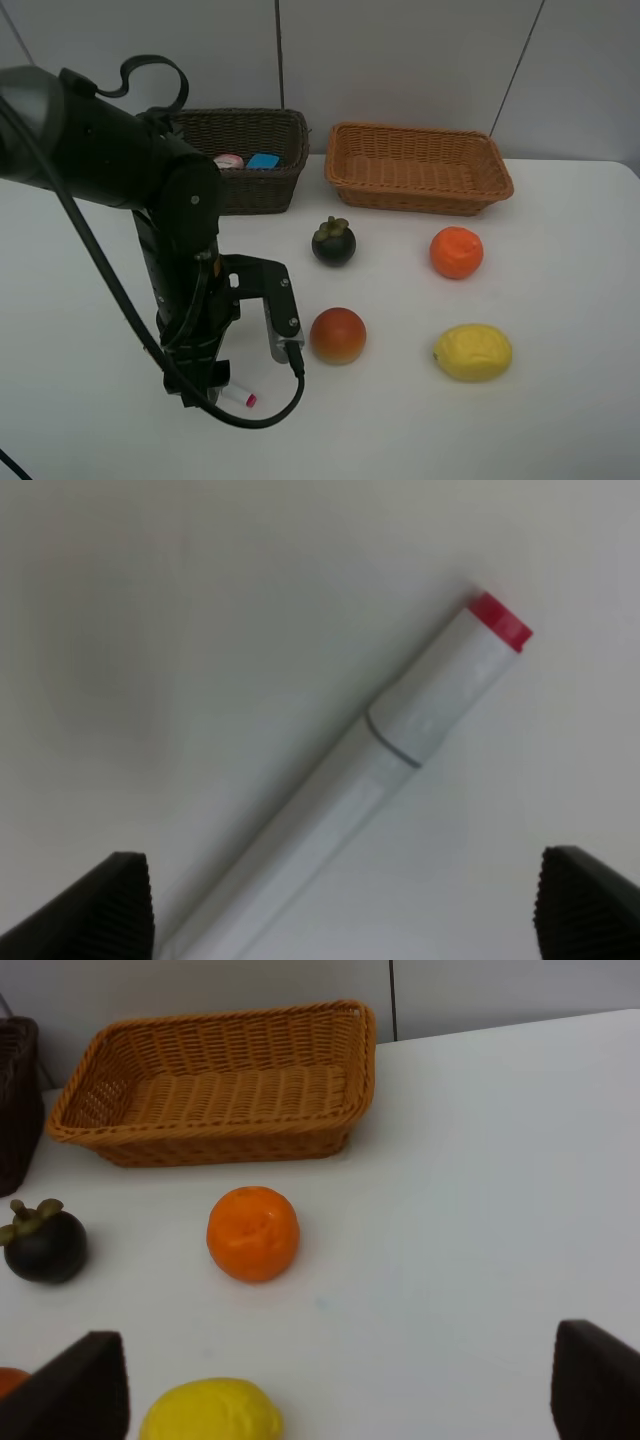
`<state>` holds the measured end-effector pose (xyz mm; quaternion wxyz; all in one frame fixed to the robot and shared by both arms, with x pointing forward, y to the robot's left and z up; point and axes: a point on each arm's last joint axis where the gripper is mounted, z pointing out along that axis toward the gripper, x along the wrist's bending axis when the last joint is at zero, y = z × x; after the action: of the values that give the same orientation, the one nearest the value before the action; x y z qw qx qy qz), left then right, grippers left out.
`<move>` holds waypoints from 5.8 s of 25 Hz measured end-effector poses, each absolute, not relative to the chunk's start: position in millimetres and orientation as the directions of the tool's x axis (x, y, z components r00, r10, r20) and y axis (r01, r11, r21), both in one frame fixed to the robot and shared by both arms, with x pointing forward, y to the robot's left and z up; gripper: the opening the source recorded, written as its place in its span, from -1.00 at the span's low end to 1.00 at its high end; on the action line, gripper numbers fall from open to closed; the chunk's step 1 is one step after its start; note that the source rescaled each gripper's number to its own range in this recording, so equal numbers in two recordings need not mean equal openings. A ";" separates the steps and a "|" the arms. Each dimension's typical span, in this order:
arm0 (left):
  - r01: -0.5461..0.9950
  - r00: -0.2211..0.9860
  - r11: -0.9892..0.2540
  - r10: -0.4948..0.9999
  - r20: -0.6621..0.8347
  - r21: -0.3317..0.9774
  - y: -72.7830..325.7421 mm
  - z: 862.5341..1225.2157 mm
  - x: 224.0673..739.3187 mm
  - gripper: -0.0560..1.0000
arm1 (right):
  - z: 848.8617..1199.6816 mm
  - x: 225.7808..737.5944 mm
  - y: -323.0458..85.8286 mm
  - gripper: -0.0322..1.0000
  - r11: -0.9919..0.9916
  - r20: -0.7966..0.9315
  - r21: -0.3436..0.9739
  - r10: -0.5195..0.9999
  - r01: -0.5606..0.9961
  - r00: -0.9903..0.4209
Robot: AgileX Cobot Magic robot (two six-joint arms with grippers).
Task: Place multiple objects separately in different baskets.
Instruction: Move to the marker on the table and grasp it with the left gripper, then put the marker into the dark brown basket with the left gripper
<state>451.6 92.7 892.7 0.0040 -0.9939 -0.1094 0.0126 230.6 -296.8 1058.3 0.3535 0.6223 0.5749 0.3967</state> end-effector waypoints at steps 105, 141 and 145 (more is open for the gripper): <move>-0.252 0.965 -0.967 -0.255 0.063 -0.046 99.1 884.2 456.6 -0.89 | 1058.3 230.6 -296.8 0.98 -0.089 0.087 0.896 0.996 0.435 0.024; 0.460 0.292 -0.127 0.956 -0.015 0.879 150.3 969.0 717.5 0.98 | 1058.3 230.6 -296.8 0.98 -0.089 0.087 0.896 0.996 0.435 0.024; 0.527 0.244 -0.101 0.969 -0.036 0.844 153.2 989.3 717.1 1.00 | 1058.3 230.6 -296.8 0.98 -0.089 0.087 0.896 0.996 0.435 0.024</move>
<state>717.1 153.2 989.3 -0.3898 -0.6857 -0.5453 -0.2838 230.6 -296.8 1058.3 0.3535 0.6223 0.5749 0.3967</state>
